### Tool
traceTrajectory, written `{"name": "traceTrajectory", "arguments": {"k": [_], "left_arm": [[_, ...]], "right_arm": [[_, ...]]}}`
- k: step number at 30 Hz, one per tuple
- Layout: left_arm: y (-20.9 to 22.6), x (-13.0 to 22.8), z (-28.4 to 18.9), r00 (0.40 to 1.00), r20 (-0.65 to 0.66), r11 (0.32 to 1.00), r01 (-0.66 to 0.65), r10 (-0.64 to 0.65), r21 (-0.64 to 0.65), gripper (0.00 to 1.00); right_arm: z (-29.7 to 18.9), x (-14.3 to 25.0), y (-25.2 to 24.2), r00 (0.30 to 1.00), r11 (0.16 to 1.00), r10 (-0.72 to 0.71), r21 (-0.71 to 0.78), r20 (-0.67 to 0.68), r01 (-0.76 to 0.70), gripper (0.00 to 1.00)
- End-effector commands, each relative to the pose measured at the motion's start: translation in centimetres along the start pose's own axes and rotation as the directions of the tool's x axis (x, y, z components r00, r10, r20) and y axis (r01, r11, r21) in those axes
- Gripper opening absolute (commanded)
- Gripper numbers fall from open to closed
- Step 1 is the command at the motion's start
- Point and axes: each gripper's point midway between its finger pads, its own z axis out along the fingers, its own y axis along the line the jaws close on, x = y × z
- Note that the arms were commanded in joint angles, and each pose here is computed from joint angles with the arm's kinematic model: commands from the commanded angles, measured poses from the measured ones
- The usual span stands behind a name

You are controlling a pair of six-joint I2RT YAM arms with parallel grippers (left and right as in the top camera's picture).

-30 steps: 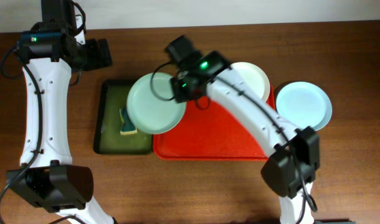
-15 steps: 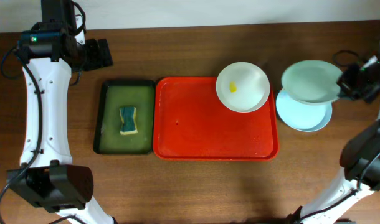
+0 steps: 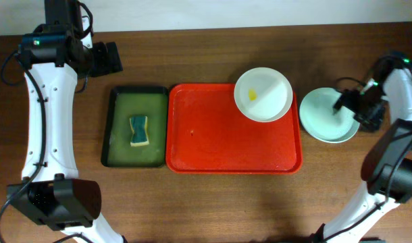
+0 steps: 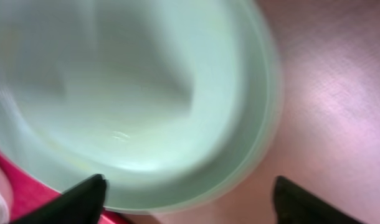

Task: Clean dirty plates on tray and stack at the side
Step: 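Lower the pale green plate onto the light blue plate and release, then grip the white plate rim with the right gripper and slide it to tray center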

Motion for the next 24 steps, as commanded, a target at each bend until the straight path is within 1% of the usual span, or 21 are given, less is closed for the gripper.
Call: {"name": "traceTrajectory", "arguments": {"k": [1, 2, 3, 4, 5, 6, 8, 10, 13, 14, 15, 16, 18, 20, 24], "left_arm": [[-0.1, -0.1, -0.1, 1.000, 0.004, 1.000, 0.012, -0.012, 0.005, 0.99], [-0.1, -0.1, -0.1, 1.000, 0.004, 1.000, 0.012, -0.012, 0.005, 0.99], [-0.1, -0.1, -0.1, 1.000, 0.004, 1.000, 0.012, -0.012, 0.005, 0.99], [-0.1, -0.1, -0.1, 1.000, 0.004, 1.000, 0.012, -0.012, 0.005, 0.99], [-0.1, -0.1, -0.1, 1.000, 0.004, 1.000, 0.012, -0.012, 0.005, 0.99], [-0.1, -0.1, -0.1, 1.000, 0.004, 1.000, 0.012, -0.012, 0.005, 0.99], [-0.1, -0.1, -0.1, 1.000, 0.004, 1.000, 0.012, -0.012, 0.005, 0.99], [-0.1, -0.1, -0.1, 1.000, 0.004, 1.000, 0.012, -0.012, 0.005, 0.99], [-0.1, -0.1, -0.1, 1.000, 0.004, 1.000, 0.012, -0.012, 0.005, 0.99], [-0.1, -0.1, -0.1, 1.000, 0.004, 1.000, 0.012, -0.012, 0.005, 0.99], [-0.1, -0.1, -0.1, 1.000, 0.004, 1.000, 0.012, -0.012, 0.005, 0.99], [-0.1, -0.1, -0.1, 1.000, 0.004, 1.000, 0.012, -0.012, 0.005, 0.99], [-0.1, -0.1, -0.1, 1.000, 0.004, 1.000, 0.012, -0.012, 0.005, 0.99], [-0.1, -0.1, -0.1, 1.000, 0.004, 1.000, 0.012, -0.012, 0.005, 0.99], [-0.1, -0.1, -0.1, 1.000, 0.004, 1.000, 0.012, -0.012, 0.005, 1.00]], "right_arm": [[-0.1, 0.4, 6.0, 0.966, 0.969, -0.246, -0.007, 0.076, 0.247, 0.79], [-0.1, 0.6, 8.8, 0.924, 0.930, -0.364, -0.006, 0.118, 0.367, 0.75], [-0.1, 1.2, 11.9, 0.858, 0.869, -0.488, 0.002, 0.159, 0.494, 0.58], [-0.1, 1.6, 14.2, 0.777, 0.795, -0.599, 0.023, 0.194, 0.607, 0.41], [-0.1, 2.1, 16.2, 0.686, 0.710, -0.693, 0.047, 0.219, 0.703, 0.34], [-0.2, 2.3, 17.8, 0.630, 0.661, -0.736, 0.060, 0.248, 0.748, 0.34], [-0.5, 1.3, 18.9, 0.601, 0.654, -0.742, 0.119, 0.298, 0.747, 0.36], [-0.2, 0.4, 19.3, 0.597, 0.658, -0.734, 0.123, 0.324, 0.743, 0.41], [1.1, -0.1, 19.5, 0.598, 0.659, -0.734, 0.126, 0.320, 0.741, 0.44], [1.9, -0.7, 19.0, 0.603, 0.665, -0.736, 0.163, 0.307, 0.729, 0.44], [2.2, -1.3, 18.5, 0.606, 0.669, -0.738, 0.205, 0.298, 0.714, 0.44], [2.2, -1.5, 18.5, 0.605, 0.671, -0.737, 0.212, 0.303, 0.711, 0.44], [2.2, -1.6, 18.5, 0.604, 0.671, -0.736, 0.212, 0.306, 0.710, 0.43], [2.2, -1.5, 18.5, 0.605, 0.671, -0.737, 0.211, 0.302, 0.711, 0.37], [2.3, -1.5, 18.5, 0.606, 0.671, -0.737, 0.211, 0.300, 0.711, 0.36]]}}
